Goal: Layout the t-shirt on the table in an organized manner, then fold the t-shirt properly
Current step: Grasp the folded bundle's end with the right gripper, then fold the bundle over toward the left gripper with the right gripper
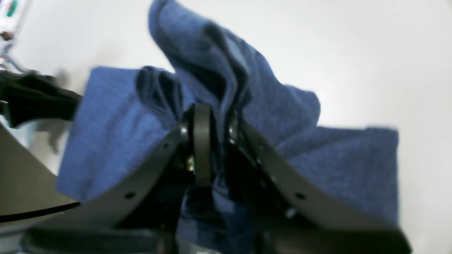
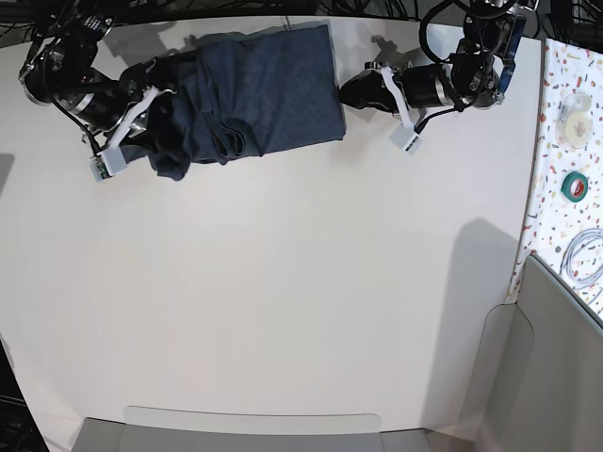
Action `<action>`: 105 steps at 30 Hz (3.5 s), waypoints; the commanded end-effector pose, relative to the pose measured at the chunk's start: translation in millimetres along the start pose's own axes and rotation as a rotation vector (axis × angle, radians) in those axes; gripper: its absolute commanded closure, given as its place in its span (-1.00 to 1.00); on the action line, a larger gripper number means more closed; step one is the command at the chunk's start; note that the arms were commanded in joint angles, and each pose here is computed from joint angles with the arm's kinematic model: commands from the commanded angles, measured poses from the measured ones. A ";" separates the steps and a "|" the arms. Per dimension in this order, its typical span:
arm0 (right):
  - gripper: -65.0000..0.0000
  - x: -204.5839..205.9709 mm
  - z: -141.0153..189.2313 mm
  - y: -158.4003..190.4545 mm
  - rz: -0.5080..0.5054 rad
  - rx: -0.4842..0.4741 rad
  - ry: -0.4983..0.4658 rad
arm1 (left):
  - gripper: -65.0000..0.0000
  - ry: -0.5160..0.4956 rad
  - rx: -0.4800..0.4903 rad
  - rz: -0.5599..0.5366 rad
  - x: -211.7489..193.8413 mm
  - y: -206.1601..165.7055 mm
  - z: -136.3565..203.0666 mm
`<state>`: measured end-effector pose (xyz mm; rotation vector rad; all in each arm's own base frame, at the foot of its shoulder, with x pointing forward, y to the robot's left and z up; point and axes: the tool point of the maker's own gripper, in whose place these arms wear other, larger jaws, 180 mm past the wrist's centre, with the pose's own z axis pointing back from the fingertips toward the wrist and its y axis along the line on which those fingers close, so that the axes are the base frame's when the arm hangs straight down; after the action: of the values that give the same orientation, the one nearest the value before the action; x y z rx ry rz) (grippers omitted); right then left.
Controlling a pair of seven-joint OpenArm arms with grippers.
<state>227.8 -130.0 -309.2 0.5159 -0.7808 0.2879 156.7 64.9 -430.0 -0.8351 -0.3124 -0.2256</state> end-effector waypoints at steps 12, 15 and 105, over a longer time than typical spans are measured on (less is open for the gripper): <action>1.00 24.4 -45.8 83.3 0.105 0.231 -0.026 | 1.00 0.041 0.096 0.092 -0.1 24.8 -6.6; 1.00 28.4 -58.0 98.7 0.149 0.250 -0.009 | 1.00 0.033 0.092 0.087 4.6 23.7 -7.7; 0.81 123.6 -95.2 85.2 0.655 -0.201 0.057 | 1.00 0.015 0.074 0.098 7.6 17.6 -13.5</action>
<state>327.2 -7.6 -262.5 0.0314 -0.8390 0.8095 179.7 56.6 -434.0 -0.8261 -0.3128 -0.1445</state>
